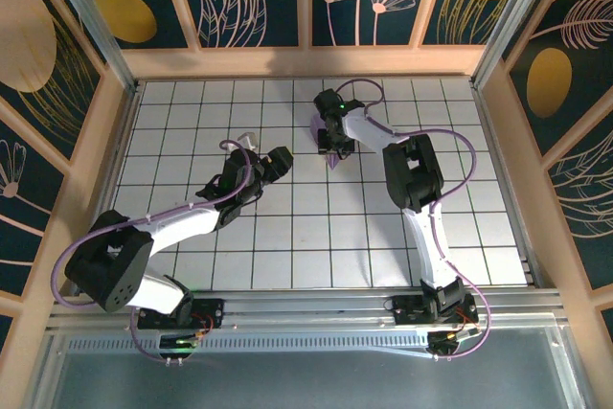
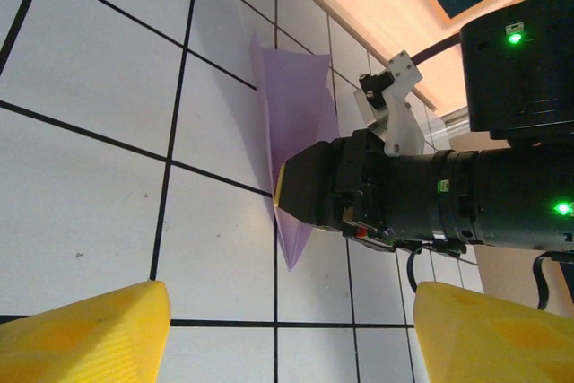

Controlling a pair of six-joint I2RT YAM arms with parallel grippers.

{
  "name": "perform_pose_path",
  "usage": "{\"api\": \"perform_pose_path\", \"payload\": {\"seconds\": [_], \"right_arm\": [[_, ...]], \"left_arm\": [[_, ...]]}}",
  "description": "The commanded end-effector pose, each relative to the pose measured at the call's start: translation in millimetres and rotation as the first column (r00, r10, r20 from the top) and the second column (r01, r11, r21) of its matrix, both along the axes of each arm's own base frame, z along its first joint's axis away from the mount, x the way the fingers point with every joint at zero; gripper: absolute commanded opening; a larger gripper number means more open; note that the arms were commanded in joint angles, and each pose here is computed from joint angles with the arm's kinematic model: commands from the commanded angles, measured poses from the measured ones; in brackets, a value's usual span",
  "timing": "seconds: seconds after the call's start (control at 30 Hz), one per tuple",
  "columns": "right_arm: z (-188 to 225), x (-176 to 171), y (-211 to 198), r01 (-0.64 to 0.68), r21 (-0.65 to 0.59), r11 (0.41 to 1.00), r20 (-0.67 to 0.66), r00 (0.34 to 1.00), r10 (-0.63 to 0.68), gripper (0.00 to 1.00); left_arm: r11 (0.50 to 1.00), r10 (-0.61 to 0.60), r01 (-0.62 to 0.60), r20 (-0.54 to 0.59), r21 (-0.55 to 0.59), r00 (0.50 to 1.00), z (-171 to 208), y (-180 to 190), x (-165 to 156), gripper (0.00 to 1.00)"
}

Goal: Fold a paper plane with a square sheet of paper (fold left side to right side)

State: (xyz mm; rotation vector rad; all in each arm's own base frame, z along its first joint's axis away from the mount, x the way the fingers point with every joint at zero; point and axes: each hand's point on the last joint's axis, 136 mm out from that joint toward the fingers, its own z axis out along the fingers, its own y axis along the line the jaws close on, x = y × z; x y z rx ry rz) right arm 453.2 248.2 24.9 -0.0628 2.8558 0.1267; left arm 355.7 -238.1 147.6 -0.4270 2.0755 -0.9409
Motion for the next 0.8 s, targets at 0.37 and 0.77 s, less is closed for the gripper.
{"api": "perform_pose_path", "payload": {"seconds": [0.37, 0.77], "right_arm": [[64, -11, -8, 0.005, -0.007, 1.0, 0.091, 0.996, -0.004, 0.46], [167, -53, -72, 0.013, 0.136, 0.991, 0.378, 0.924, -0.065, 0.65]], "left_arm": [[1.0, -0.014, 0.014, 0.015, -0.013, 1.0, 7, -7, 5, 0.72], [0.998, 0.033, -0.033, 0.001, 0.059, 0.999, -7, 9, 3, 0.73]]}}
